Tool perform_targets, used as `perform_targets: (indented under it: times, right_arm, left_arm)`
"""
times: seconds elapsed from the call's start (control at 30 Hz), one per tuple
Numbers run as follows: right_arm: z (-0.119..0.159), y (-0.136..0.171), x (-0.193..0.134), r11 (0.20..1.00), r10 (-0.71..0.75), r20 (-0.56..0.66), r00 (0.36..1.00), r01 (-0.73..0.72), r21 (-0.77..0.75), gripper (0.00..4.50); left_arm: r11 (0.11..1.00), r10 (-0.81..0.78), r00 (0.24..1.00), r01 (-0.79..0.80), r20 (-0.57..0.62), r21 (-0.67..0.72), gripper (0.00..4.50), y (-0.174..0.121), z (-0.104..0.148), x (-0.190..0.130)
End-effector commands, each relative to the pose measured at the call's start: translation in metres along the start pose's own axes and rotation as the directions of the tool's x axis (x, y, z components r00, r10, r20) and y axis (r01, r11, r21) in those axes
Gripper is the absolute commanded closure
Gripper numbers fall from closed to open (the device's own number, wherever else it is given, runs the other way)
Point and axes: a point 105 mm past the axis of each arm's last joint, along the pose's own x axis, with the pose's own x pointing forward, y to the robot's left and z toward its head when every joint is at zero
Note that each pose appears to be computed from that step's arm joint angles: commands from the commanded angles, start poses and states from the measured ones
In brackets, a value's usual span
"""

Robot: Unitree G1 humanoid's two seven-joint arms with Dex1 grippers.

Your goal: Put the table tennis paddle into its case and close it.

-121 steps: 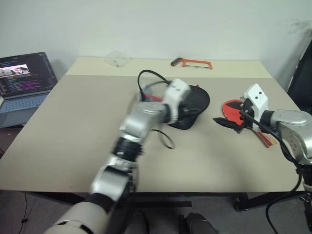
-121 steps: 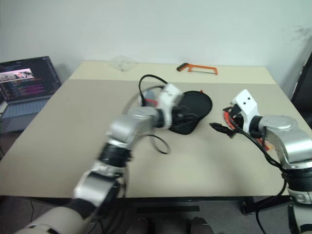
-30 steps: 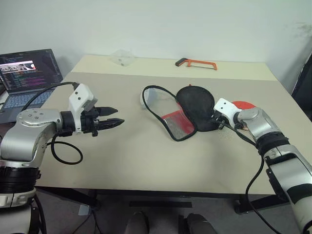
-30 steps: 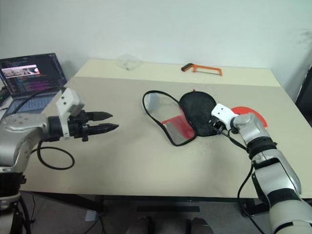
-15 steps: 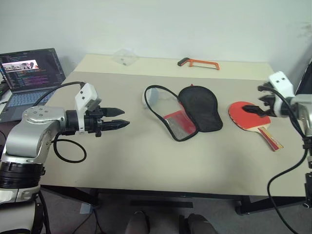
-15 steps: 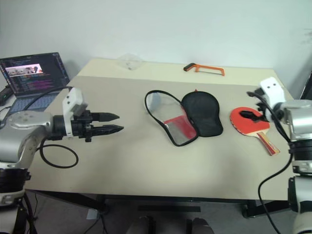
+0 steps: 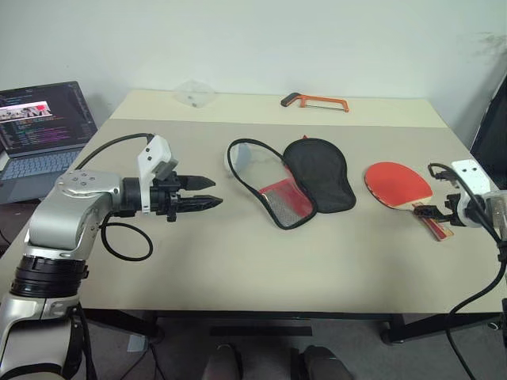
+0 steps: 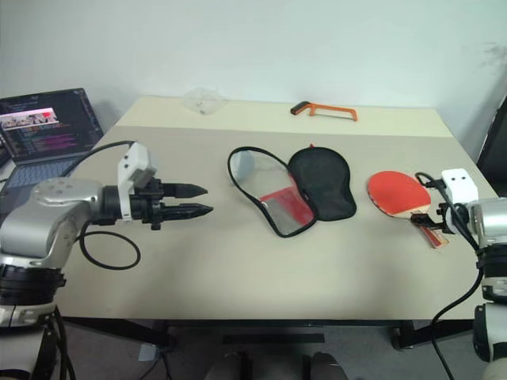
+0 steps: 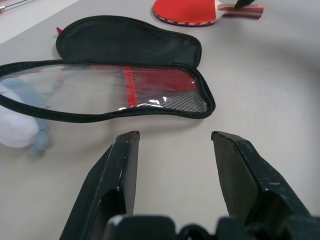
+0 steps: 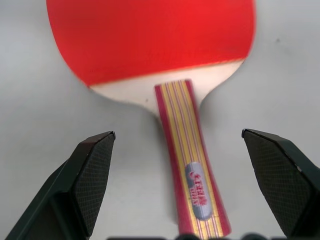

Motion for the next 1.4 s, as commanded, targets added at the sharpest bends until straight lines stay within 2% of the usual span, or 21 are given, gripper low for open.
perform_targets:
  times: [0.03, 0.37, 0.47, 0.67, 0.73, 0.77, 1.1, 1.3, 1.4]
  right_arm:
    - [0.009, -0.009, 0.000, 0.998, -0.065, 0.034, 0.997, 0.064, 0.008, 0.03]
    - [0.005, 0.006, 0.028, 0.999, -0.047, 0.005, 0.999, 0.047, -0.011, 0.03]
    - [0.011, 0.006, 0.033, 0.998, -0.070, 0.030, 0.997, 0.070, -0.007, 0.62]
    - [0.031, 0.008, 0.031, 0.995, -0.098, 0.108, 0.989, 0.096, 0.025, 2.72]
    - [0.043, 0.008, 0.024, 0.994, -0.106, 0.140, 0.984, 0.103, 0.026, 3.31]
    - [0.053, 0.011, 0.018, 0.995, -0.104, 0.170, 0.980, 0.101, 0.023, 3.44]
    - [0.114, 0.044, -0.016, 0.994, -0.104, 0.351, 0.930, 0.088, 0.062, 3.44]
    - [0.134, 0.107, -0.004, 0.999, 0.047, 0.393, 0.918, -0.049, -0.005, 3.44]
    - [0.136, 0.125, 0.004, 0.997, 0.079, 0.391, 0.917, -0.076, -0.024, 3.44]
  left_arm:
    - [0.997, -0.027, 0.999, 0.025, 0.027, 0.071, 2.00, -0.007, 0.018, 0.001]
    - [0.996, -0.028, 0.999, 0.026, 0.021, 0.086, 2.00, -0.011, 0.020, 0.001]
    - [0.996, -0.026, 0.999, 0.024, 0.021, 0.087, 2.00, -0.011, 0.021, 0.000]
    - [0.997, -0.001, 1.000, -0.001, 0.015, 0.083, 2.00, -0.009, 0.020, -0.003]
    - [0.997, 0.009, 1.000, -0.011, 0.018, 0.080, 2.00, -0.008, 0.021, -0.005]
    - [0.997, 0.017, 1.000, -0.018, 0.011, 0.076, 2.00, -0.009, 0.018, -0.008]
    - [0.996, 0.058, 0.998, -0.058, 0.003, 0.064, 2.00, -0.014, 0.014, -0.018]
    - [0.996, 0.072, 0.997, -0.072, 0.002, 0.057, 2.00, -0.017, 0.012, -0.019]
    - [0.996, 0.075, 0.997, -0.075, 0.007, 0.057, 2.00, -0.018, 0.013, -0.018]
